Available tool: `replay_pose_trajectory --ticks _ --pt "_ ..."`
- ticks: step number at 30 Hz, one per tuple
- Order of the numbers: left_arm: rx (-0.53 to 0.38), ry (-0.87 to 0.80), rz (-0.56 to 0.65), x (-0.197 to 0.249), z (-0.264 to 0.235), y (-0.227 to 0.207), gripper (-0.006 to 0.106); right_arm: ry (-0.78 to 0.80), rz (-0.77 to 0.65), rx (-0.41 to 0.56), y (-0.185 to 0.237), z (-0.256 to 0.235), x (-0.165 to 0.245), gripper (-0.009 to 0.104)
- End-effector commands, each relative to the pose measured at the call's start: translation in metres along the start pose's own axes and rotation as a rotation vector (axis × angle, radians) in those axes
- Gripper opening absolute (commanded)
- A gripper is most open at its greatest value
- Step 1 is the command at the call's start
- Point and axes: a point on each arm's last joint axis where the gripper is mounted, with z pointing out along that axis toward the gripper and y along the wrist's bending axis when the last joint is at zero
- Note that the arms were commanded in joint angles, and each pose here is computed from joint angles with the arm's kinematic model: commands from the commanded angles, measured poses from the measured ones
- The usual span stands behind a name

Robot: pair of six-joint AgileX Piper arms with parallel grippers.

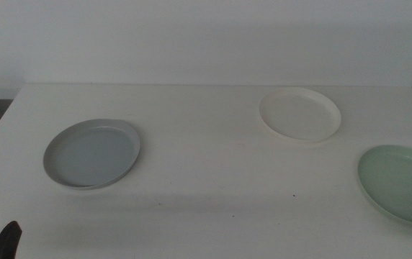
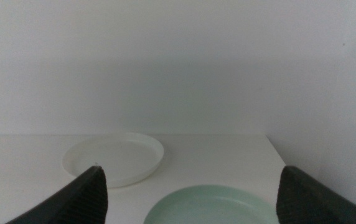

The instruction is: Stack the three bowls on top of each other.

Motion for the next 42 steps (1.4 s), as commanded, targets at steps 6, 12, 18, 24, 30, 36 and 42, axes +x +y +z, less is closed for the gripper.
replay_pose_trajectory --ticks 6,12,18,24,30,36,42 --pt "-0.004 -0.017 0.0 -0.001 0.0 0.0 0.094 -0.015 0.064 -0.004 0.0 0.0 -0.001 0.093" --pt "-0.004 -0.017 0.0 -0.001 0.0 0.0 0.094 0.196 0.112 -0.019 0.002 0.016 -0.055 0.093" --pt "-0.004 -0.017 0.0 -0.001 0.0 0.0 0.094 0.757 0.136 -0.038 0.005 0.068 -0.116 0.093" --pt "-0.004 -0.017 0.0 -0.001 0.0 0.0 0.094 1.053 0.115 -0.032 0.004 0.111 -0.119 0.093" --pt "-0.004 -0.017 0.0 -0.001 0.0 0.0 0.094 1.21 0.137 -0.001 0.004 0.139 -0.092 0.093" --pt "-0.004 -0.017 0.002 -0.001 0.0 0.0 0.094 1.27 0.182 0.132 -0.023 0.169 -0.078 0.093" --pt "-0.004 -0.017 0.002 -0.001 0.0 0.0 0.094 1.229 0.289 0.229 -0.067 0.203 -0.064 0.093"
